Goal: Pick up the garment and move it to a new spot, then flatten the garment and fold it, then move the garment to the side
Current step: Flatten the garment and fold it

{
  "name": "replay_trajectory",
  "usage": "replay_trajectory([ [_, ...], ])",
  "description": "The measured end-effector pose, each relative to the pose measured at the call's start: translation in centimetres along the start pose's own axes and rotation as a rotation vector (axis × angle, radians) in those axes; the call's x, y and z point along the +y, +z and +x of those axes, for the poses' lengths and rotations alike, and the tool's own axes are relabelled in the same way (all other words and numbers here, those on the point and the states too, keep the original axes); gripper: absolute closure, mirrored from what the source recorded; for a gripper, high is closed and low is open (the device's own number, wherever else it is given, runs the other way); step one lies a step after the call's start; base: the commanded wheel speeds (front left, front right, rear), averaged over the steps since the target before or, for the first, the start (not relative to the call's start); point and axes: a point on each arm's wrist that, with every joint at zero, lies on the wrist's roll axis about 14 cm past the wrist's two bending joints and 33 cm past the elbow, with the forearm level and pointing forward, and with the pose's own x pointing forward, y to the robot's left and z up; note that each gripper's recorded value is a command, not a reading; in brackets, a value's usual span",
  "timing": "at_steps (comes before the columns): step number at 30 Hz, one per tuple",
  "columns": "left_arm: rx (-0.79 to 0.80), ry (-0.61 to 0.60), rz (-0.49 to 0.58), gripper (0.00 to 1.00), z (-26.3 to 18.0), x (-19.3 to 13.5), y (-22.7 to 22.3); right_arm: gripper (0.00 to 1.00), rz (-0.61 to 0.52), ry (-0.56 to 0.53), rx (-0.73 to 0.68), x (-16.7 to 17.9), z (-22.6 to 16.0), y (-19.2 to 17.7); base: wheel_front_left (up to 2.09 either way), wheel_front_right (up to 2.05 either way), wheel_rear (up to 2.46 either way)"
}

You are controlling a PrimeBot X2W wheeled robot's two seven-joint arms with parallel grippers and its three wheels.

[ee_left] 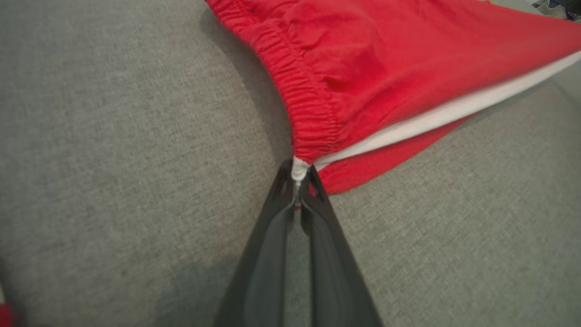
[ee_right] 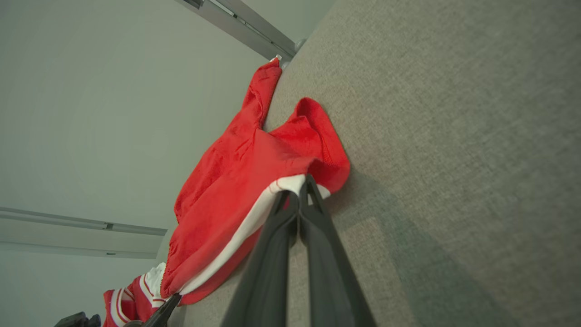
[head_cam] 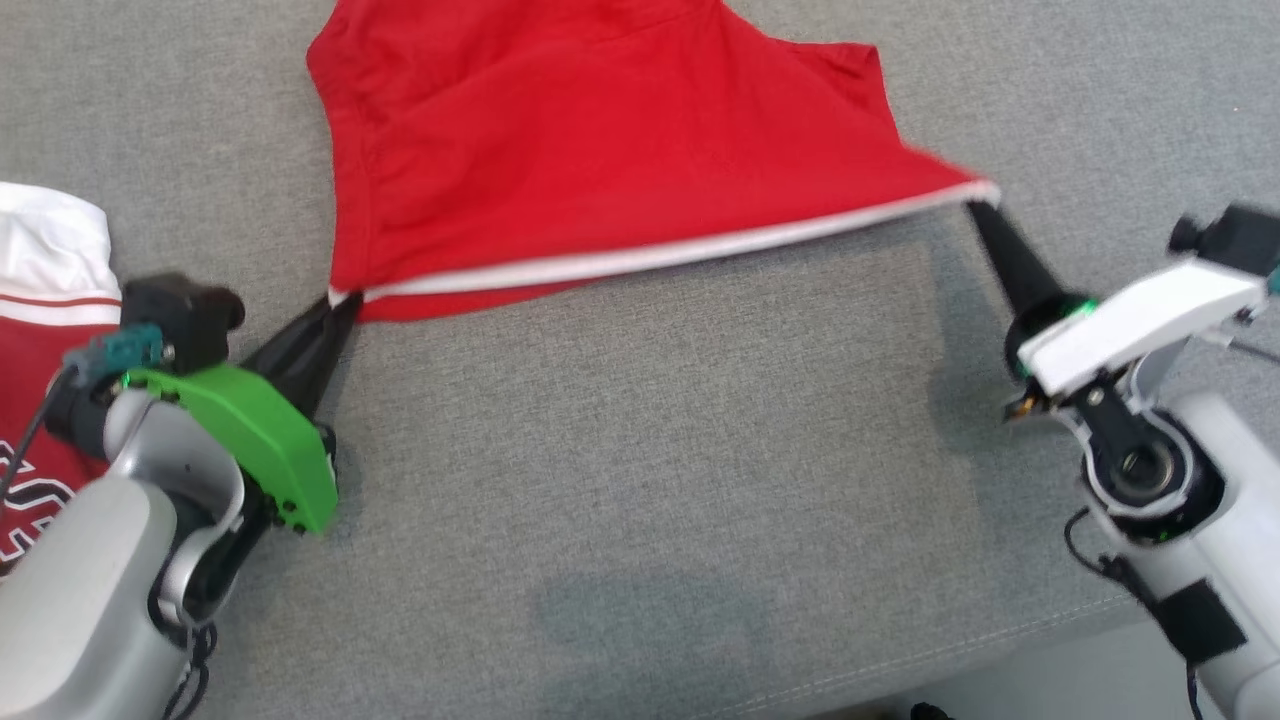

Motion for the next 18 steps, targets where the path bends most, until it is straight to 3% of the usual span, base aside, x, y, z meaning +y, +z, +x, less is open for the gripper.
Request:
replay_trajectory([
  [2, 0.076, 0.048, -0.019, 1.00, -1.0, 1.3, -4.2, 1.00, -0.028, -0.085, 0.097, -3.4, -1.9, -3.8, 0.00, 0.00, 0.00],
  [5, 0.038, 0.084, -0.045, 1.00, -1.5, 1.7, -4.9, 1.00, -0.023, -0.124, 0.139, -5.0, -3.5, -5.5, 0.00, 0.00, 0.00],
  [12, -0.089, 0.101, -0.119, 1.00, -2.0, -0.1, -4.1, 1.00, -0.041, -0.091, 0.142, -5.4, -5.8, -4.7, 0.00, 0.00, 0.00],
  [18, -0.137, 0.044, -0.199, 1.00, -4.0, -4.3, -4.5, 1.00, -0.056, -0.098, 0.178, -6.4, -10.0, -3.1, 0.00, 0.00, 0.00],
])
